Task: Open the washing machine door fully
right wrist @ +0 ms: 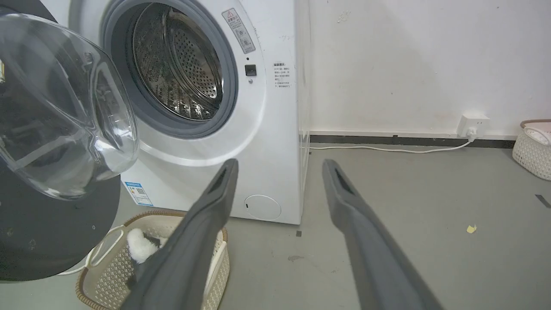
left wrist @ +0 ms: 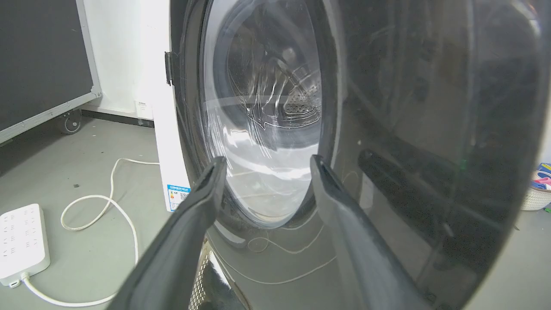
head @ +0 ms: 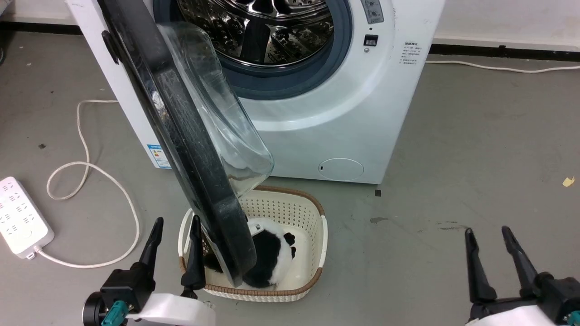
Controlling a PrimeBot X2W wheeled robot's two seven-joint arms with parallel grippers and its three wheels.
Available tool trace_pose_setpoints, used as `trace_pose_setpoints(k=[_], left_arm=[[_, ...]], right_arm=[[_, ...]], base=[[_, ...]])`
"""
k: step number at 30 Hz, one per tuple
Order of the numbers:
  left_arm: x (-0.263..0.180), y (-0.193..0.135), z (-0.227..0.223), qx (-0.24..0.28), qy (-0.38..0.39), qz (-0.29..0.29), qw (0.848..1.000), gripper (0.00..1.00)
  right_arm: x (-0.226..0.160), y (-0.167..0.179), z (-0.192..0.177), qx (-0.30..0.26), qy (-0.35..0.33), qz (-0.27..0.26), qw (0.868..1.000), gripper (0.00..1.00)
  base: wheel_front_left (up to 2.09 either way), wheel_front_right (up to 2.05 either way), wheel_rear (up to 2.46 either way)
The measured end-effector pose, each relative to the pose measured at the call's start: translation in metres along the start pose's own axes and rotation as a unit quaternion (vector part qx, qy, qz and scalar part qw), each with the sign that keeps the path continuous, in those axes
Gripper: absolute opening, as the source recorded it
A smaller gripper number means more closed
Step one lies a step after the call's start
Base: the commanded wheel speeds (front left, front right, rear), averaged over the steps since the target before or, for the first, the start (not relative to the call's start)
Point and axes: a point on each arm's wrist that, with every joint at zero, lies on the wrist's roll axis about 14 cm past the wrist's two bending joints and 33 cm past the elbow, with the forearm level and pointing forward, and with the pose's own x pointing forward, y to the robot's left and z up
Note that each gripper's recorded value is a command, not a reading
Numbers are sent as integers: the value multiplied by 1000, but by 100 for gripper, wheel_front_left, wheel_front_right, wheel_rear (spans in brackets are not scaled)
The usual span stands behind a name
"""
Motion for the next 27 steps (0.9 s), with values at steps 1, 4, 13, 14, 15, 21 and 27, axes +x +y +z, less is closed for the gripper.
trace_pose_setpoints(k=[1, 4, 13, 14, 15, 21, 27], left_arm=[[0, 0, -1, 0, 1, 0, 1000, 100], [-3, 0, -5, 0, 8, 0, 1000, 100], [-4, -1, -1, 8, 2, -2, 1000, 0], [-3, 0, 1, 9, 0, 0, 1000, 0], [-3, 2, 4, 10, -5, 5, 1000, 0], [2, 22, 48, -2, -74, 43, 996, 0], [10, 39, 136, -22, -212, 67, 975, 0]], right_arm=[[0, 1, 0, 1, 0, 0, 1000, 100], [0, 3, 4, 2, -8, 2, 1000, 100], [1, 5, 10, 9, -17, 4, 1000, 100], [1, 6, 10, 10, -18, 4, 1000, 100], [1, 6, 10, 11, -19, 4, 1000, 100], [2, 7, 13, 12, -24, 5, 1000, 100], [2, 7, 16, 16, -28, 5, 999, 100]], base=[[0, 0, 0], [0, 0, 0], [0, 0, 0], [0, 0, 0], [0, 0, 0], [0, 0, 0], [0, 0, 0]])
